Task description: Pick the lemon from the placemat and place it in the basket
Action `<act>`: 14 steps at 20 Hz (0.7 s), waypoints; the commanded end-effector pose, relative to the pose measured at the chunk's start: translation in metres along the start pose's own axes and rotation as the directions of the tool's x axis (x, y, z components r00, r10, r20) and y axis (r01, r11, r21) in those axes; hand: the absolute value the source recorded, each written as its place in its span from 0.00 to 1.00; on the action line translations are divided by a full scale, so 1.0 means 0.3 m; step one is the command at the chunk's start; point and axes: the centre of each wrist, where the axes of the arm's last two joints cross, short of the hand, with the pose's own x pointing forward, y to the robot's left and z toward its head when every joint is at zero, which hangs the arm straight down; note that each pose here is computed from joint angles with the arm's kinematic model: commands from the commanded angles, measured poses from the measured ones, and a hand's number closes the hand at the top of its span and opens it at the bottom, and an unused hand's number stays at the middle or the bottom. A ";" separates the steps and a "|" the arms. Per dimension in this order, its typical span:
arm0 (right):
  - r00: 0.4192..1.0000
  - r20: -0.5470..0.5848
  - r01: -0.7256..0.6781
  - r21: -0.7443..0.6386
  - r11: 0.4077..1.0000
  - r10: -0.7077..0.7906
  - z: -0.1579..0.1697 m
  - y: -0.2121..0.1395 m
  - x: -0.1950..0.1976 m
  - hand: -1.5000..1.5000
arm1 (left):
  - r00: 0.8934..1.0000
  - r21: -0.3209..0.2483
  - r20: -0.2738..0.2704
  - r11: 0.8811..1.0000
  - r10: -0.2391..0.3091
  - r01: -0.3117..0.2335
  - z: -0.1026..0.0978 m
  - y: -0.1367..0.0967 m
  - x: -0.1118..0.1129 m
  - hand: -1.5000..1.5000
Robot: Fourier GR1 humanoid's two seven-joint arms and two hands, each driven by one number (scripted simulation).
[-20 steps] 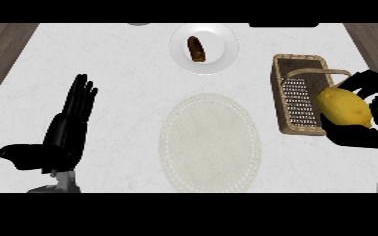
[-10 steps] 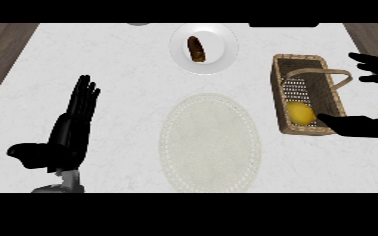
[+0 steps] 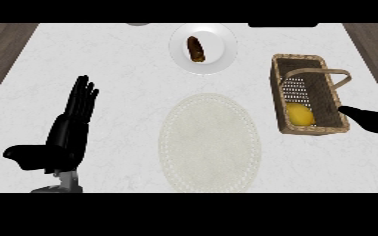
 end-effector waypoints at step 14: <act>0.979 -0.062 0.178 -0.220 0.959 -0.196 0.065 -0.426 -0.148 0.00 | 1.000 -0.002 -0.004 1.000 0.010 -0.010 0.035 -0.006 0.004 0.50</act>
